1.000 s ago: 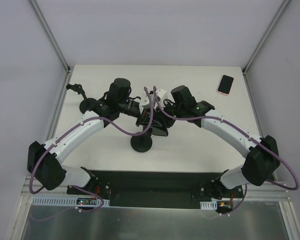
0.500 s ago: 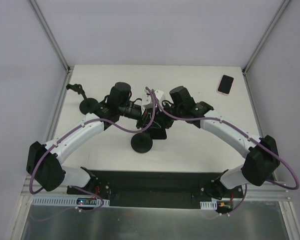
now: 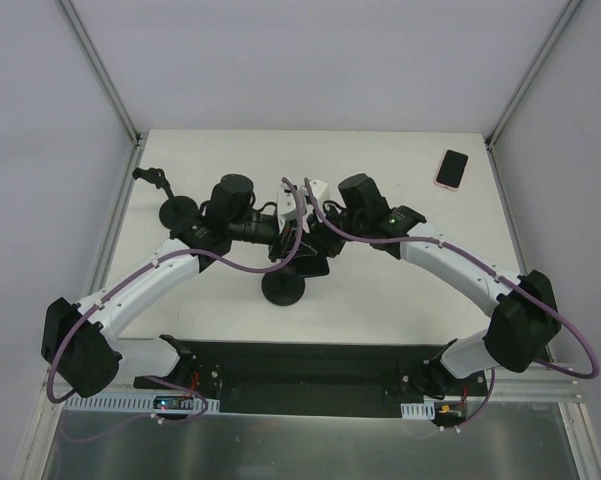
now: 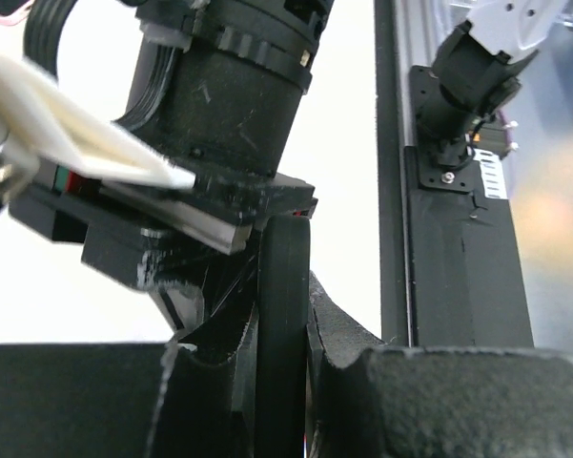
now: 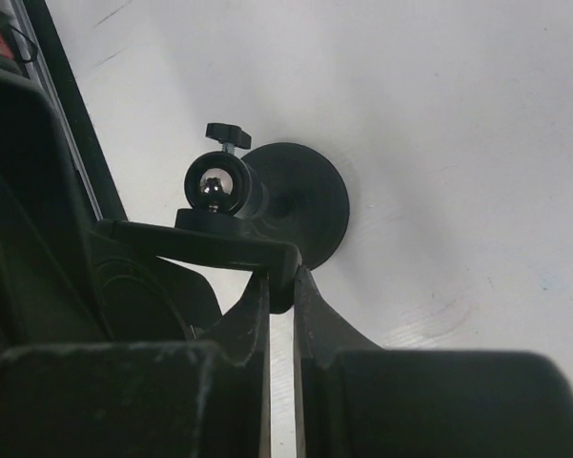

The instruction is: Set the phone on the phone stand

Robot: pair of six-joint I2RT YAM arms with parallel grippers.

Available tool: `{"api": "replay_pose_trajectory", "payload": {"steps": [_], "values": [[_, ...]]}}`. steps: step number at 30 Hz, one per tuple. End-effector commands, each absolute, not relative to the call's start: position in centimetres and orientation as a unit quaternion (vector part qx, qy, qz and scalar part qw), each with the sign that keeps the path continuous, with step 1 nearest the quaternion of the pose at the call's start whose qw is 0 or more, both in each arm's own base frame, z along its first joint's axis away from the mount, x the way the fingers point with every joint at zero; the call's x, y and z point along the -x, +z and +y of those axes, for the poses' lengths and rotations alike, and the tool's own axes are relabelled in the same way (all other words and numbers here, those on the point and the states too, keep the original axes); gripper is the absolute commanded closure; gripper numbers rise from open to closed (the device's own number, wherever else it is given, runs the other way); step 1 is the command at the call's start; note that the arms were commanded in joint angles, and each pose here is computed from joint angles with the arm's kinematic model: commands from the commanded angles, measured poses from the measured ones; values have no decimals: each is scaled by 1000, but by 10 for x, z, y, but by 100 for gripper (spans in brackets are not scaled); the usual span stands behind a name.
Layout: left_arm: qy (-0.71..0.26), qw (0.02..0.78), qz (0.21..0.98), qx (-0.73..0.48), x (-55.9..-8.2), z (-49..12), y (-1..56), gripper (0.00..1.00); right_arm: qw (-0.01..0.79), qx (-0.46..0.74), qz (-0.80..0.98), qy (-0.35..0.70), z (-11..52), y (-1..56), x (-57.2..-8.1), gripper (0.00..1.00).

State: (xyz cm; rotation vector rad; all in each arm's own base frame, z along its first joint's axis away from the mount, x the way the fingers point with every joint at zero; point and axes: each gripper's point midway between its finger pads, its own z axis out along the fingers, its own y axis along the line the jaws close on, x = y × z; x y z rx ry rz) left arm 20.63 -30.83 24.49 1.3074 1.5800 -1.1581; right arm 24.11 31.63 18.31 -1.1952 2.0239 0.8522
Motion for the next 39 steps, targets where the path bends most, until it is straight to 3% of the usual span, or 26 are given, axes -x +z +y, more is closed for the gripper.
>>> {"api": "replay_pose_trajectory", "payload": {"steps": [1,6,9,11,17,23,31,32,36,39], "values": [[-355,372,751,-413,-214,-261,206,100,393,402,762,321,311,223,-260,99],[-247,350,844,-322,-214,-220,174,100,443,299,804,259,297,217,-274,99],[-76,342,915,-200,-231,-161,147,100,525,178,821,140,272,219,-280,99],[1,350,924,-156,-238,-133,141,100,575,106,801,131,269,237,-274,100],[48,356,926,-115,-252,-128,140,100,634,71,765,85,297,261,-238,100],[11,390,917,-84,-266,-144,143,100,607,52,784,120,315,271,-211,100],[-60,409,898,-151,-270,-177,150,100,558,120,810,135,325,268,-185,98],[-86,407,894,-164,-265,-184,152,100,546,147,811,146,328,262,-179,72],[-147,406,878,-205,-250,-201,162,100,542,250,782,178,311,267,-176,25],[-225,405,845,-267,-230,-225,179,100,461,339,770,282,313,242,-163,20]]}}
